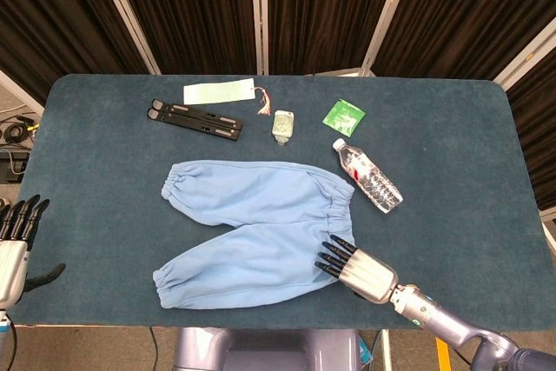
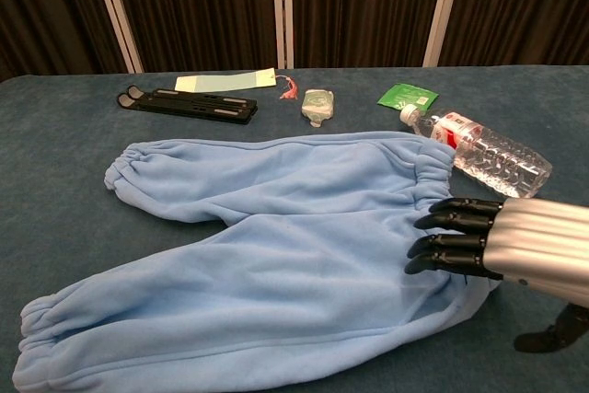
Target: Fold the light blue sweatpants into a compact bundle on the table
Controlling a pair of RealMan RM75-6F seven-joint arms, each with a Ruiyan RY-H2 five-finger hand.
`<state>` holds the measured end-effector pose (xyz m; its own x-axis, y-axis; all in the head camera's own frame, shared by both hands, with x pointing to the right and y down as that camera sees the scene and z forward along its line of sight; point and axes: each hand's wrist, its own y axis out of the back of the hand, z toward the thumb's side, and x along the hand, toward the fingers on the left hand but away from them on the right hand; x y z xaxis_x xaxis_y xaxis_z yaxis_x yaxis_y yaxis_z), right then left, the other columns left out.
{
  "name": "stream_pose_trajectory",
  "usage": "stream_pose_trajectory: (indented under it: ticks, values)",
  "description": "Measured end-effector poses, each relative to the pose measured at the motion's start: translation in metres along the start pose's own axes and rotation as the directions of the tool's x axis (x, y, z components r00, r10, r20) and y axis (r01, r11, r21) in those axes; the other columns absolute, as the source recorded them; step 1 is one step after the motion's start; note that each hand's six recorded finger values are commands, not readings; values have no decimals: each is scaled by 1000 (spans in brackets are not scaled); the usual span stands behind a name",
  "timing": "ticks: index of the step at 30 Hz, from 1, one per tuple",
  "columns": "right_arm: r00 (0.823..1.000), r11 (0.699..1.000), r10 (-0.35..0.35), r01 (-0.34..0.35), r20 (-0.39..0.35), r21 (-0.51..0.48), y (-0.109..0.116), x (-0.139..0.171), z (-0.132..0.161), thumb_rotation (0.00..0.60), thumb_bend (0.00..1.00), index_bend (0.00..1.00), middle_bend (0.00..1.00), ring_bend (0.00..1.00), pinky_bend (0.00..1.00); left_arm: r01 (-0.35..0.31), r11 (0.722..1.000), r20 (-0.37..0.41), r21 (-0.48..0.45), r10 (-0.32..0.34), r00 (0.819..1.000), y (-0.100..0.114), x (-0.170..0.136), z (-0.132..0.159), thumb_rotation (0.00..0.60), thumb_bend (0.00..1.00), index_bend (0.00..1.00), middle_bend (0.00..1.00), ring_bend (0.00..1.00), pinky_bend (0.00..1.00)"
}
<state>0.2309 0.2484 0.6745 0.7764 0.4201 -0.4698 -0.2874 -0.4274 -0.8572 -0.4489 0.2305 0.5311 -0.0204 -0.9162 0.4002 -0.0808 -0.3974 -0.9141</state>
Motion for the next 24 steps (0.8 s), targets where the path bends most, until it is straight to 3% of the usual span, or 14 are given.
stream_pose_trajectory:
  ticks: [3, 7, 12, 19, 24]
  values:
    - [1000, 999, 0, 0, -2, 32, -1, -11, 1, 600, 76, 207, 164, 82, 96, -2, 1000, -3, -6, 2, 1000, 2, 0, -1, 600, 0, 0, 0, 0, 0]
    - [1000, 995, 4, -5, 4, 98, -5, -21, -3, 600, 174, 274, 246, 188, 234, -3, 1000, -5, -14, 3, 1000, 3, -1, -3, 600, 0, 0, 0, 0, 0]
    - [999, 988, -23, 18, 33, 151, -6, -30, -8, 600, 378, 506, 489, 404, 427, 7, 1000, -7, -29, -7, 1000, 4, -1, -5, 600, 0, 0, 0, 0, 0]
    - [995, 997, -60, 56, 76, 53, -3, -33, -11, 600, 439, 568, 538, 427, 442, 53, 998, 51, -35, -51, 997, -2, -1, 4, 600, 0, 0, 0, 0, 0]
    - [989, 993, -65, 77, 135, -87, 2, -38, -13, 600, 463, 574, 542, 427, 441, 64, 997, 188, -31, -58, 981, -9, 1, 27, 600, 0, 76, 0, 0, 41]
